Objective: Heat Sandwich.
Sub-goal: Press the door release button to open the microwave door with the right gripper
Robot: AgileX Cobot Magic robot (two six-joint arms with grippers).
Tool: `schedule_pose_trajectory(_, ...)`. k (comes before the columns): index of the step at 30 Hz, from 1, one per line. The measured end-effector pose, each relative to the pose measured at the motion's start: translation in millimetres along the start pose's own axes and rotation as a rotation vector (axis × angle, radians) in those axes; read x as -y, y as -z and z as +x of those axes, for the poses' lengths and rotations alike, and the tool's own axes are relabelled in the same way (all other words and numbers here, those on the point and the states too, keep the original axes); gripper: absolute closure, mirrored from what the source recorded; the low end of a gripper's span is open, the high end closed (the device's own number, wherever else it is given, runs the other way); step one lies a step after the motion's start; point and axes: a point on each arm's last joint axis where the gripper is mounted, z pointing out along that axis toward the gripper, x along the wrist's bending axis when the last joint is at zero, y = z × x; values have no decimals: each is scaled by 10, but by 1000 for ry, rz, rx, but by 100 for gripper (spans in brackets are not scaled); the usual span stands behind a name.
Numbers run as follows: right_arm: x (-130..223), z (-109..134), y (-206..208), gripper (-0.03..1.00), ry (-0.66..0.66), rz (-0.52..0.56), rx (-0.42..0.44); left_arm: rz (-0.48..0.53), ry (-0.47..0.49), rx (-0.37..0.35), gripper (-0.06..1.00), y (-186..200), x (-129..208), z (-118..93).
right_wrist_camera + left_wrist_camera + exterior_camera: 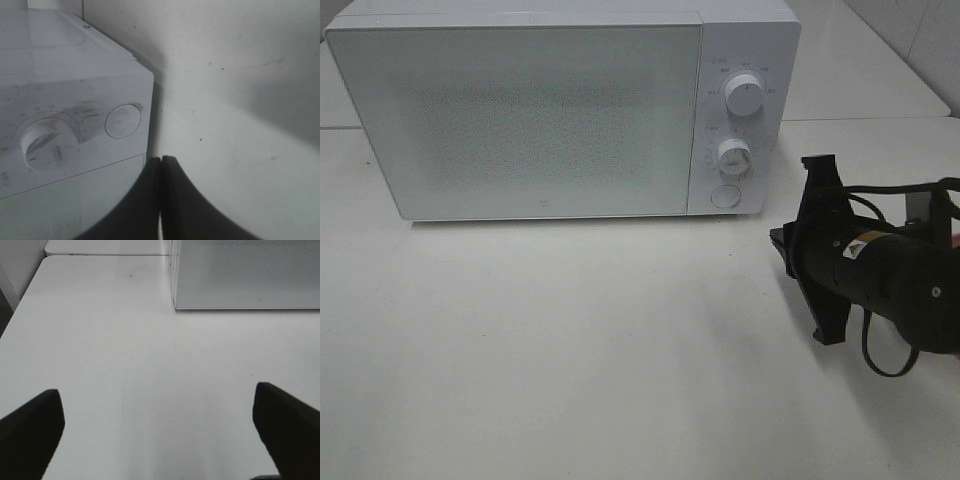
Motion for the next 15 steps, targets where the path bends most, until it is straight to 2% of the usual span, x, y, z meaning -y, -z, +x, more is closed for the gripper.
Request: schedule_pose_trajectory(15,177,185,-433,96,-39,16,-14,0,0,0,-2,0,0,0)
